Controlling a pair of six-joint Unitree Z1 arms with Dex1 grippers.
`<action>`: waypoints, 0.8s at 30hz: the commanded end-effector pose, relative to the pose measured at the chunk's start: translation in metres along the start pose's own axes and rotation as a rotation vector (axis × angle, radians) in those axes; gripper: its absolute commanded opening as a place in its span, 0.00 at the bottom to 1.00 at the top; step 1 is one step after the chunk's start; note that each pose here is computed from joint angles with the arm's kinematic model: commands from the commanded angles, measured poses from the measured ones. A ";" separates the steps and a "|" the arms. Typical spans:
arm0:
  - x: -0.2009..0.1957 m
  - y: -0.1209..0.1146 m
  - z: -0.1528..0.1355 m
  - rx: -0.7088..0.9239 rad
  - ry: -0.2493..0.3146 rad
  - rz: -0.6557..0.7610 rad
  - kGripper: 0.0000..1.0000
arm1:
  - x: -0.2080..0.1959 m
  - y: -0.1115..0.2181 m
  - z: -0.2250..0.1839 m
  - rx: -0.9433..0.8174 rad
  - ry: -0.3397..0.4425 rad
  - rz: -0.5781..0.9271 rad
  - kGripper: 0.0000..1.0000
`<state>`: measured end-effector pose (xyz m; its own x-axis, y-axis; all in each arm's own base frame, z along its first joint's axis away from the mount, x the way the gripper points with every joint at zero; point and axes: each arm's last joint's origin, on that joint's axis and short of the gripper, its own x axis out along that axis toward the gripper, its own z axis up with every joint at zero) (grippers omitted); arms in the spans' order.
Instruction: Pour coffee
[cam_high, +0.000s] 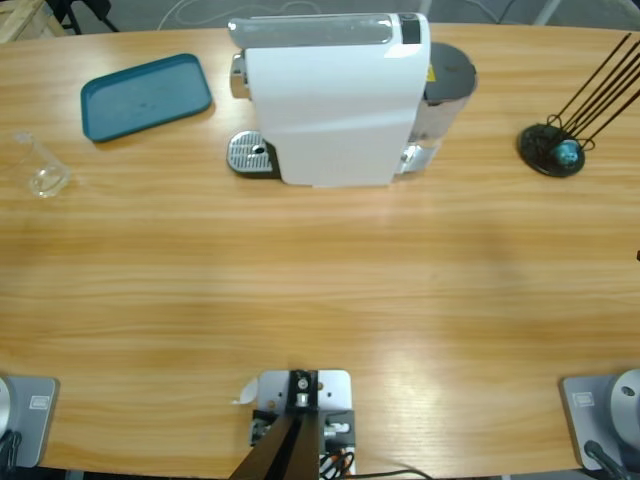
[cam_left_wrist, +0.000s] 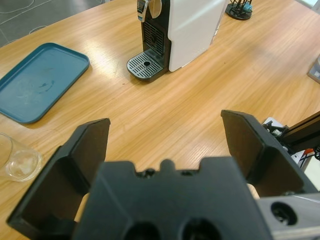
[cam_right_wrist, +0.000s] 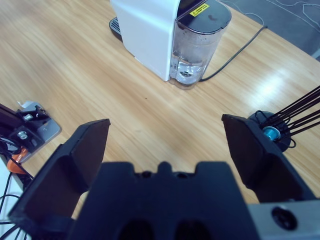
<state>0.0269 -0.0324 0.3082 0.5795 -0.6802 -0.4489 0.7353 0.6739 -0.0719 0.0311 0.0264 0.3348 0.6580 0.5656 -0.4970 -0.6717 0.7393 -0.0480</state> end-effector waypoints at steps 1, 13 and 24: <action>0.003 0.000 -0.002 -0.012 0.024 -0.013 0.97 | 0.004 0.001 -0.007 0.008 0.018 0.008 1.00; 0.041 0.026 0.089 -0.568 -0.031 0.104 0.97 | 0.019 0.002 0.007 0.044 0.113 0.001 1.00; 0.205 0.089 0.161 -0.974 0.250 -0.114 0.98 | 0.004 0.001 -0.004 0.070 0.044 0.009 1.00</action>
<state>0.1965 -0.1256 0.3974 0.4999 -0.7258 -0.4725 0.2339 0.6385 -0.7332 0.0396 0.0357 0.3335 0.6334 0.5391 -0.5551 -0.6510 0.7591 -0.0055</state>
